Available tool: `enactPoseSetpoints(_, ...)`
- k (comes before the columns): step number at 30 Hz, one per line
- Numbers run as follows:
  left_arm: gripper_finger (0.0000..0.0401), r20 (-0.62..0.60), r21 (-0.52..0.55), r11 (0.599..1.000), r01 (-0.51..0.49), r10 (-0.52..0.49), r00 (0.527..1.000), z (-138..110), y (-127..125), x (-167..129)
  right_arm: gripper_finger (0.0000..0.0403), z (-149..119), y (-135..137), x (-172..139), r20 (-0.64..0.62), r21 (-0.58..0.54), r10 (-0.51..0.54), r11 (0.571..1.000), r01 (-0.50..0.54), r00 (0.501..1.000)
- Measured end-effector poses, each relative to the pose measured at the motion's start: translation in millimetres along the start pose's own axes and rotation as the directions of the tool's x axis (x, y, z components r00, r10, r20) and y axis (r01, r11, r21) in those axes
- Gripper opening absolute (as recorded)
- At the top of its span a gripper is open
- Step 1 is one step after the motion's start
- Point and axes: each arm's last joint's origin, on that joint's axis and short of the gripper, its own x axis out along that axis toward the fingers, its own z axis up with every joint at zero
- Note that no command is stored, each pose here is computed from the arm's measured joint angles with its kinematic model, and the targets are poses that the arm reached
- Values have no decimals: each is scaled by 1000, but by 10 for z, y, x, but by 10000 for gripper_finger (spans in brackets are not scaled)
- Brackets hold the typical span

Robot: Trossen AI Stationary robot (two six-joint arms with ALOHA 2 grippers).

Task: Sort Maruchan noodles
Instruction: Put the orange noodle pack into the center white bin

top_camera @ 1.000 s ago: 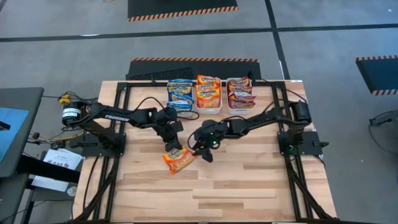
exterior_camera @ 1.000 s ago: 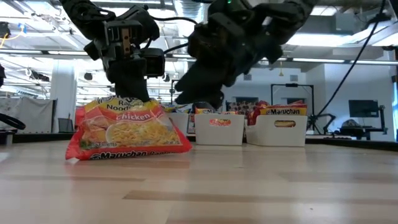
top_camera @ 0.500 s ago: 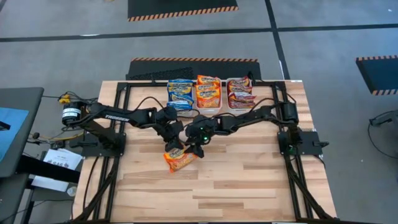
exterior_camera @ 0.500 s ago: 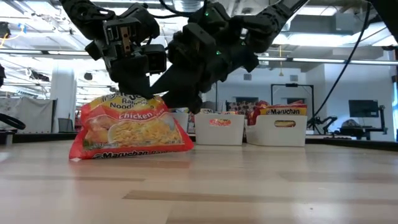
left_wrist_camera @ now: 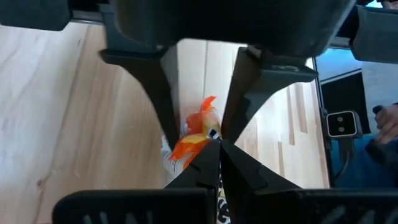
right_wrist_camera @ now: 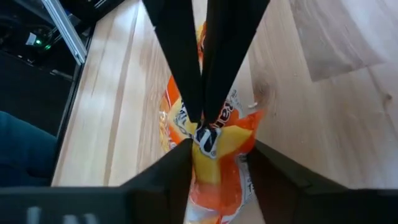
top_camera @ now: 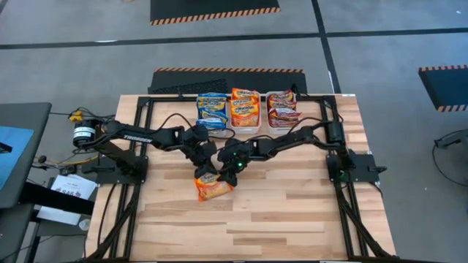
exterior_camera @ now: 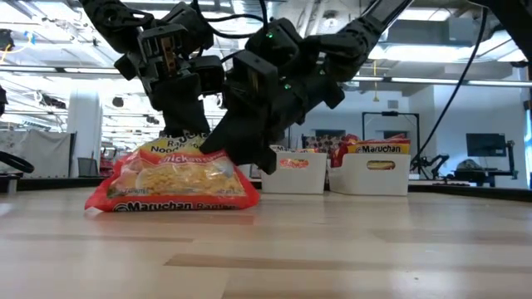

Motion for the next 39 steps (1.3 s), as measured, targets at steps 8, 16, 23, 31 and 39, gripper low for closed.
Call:
enactPoseSetpoints(8, 0, 48, -10, 1000, 13, -12, 999, 62, 26, -30, 20, -38, 38, 16, -31, 91, 17, 996, -14, 999)
enactPoseSetpoints(16, 0, 147, 19, 1000, 18, -21, 989, 177, -26, -284, 6, -18, 167, -86, -54, 115, -12, 993, 18, 998)
enactPoseSetpoints(23, 0, 303, 77, 996, -36, 11, 953, 286, -135, -688, 5, 98, 422, -538, -75, 43, -172, 984, 175, 982)
enactPoseSetpoints(31, 0, 504, 88, 982, -167, 101, 858, 343, -252, -1144, 5, 311, 518, -1285, -5, -46, -361, 932, 360, 933)
enactPoseSetpoints(39, 0, 617, 18, 957, -289, 217, 757, 350, -271, -1372, 5, 568, 218, -2116, 160, -162, -576, 786, 597, 802)
